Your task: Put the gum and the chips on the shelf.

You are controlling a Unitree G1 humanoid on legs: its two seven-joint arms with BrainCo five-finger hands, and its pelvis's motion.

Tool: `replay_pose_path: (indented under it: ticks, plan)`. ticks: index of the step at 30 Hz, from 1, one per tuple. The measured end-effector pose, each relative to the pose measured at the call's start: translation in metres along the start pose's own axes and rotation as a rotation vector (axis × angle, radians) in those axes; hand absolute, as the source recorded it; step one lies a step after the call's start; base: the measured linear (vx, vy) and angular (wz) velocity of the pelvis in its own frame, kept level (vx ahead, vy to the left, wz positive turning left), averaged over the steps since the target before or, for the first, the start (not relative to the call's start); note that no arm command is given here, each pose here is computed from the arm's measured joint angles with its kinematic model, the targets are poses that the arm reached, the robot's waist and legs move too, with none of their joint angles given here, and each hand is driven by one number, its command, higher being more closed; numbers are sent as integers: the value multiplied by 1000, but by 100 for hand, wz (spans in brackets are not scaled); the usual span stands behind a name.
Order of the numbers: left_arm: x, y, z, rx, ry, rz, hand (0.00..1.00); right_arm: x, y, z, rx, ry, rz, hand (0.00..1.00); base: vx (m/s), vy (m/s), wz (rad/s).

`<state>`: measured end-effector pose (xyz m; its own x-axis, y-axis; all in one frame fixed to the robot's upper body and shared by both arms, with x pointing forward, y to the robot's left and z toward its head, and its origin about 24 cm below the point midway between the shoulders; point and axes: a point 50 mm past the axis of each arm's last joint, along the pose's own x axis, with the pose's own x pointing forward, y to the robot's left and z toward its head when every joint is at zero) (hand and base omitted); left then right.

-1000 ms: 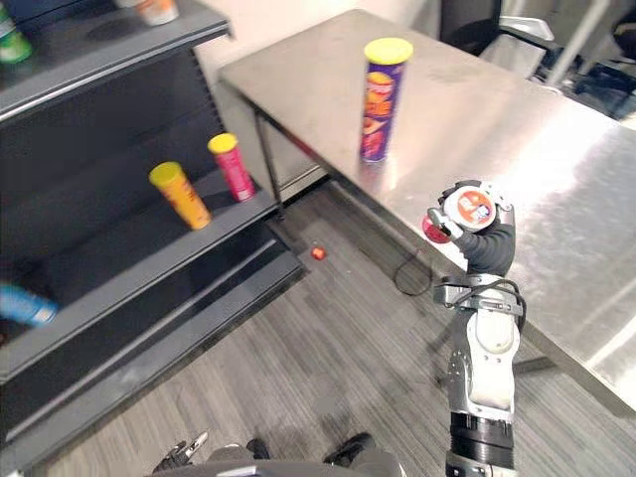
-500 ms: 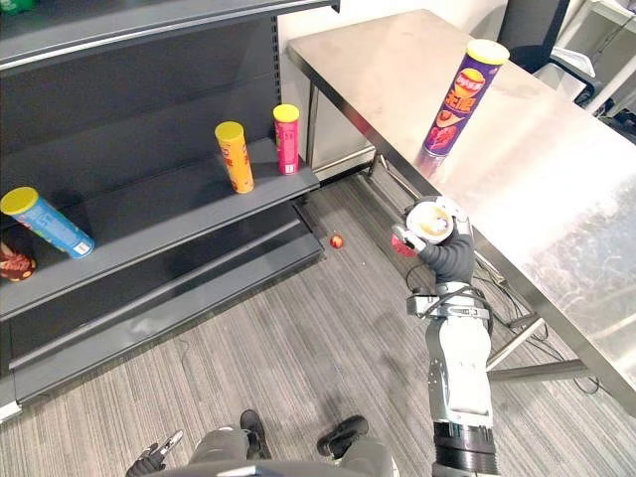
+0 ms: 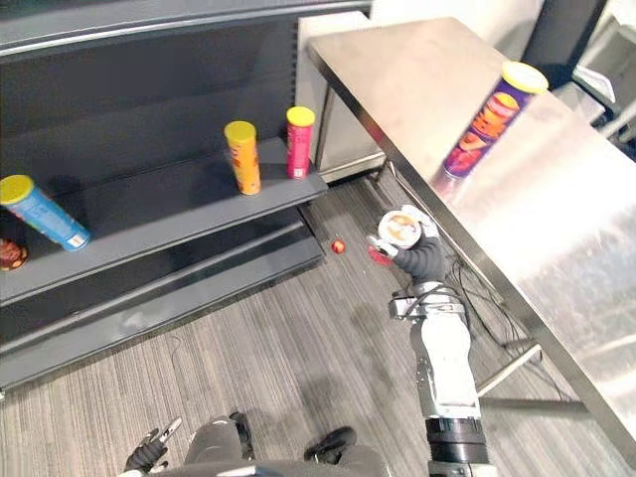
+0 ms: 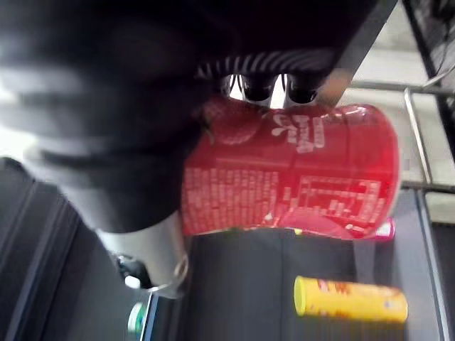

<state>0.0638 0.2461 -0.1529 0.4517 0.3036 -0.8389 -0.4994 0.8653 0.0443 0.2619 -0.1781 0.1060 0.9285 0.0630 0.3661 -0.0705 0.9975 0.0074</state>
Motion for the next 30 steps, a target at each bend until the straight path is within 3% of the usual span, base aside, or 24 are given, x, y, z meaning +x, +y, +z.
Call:
replay_pose_path:
  ticks: [8,17,30]
  plan:
    - [3,-11,5,103,-4,-46,0,-12,15,-9,-17,60,111,100,88,149,128]
    - [-1,-17,-14,122,64,-61,0,-20,17,-1,-25,38,152,100,219,-186,113]
    - [0,-18,-15,142,70,-65,0,-44,-1,-9,2,106,46,100,-11,-72,46]
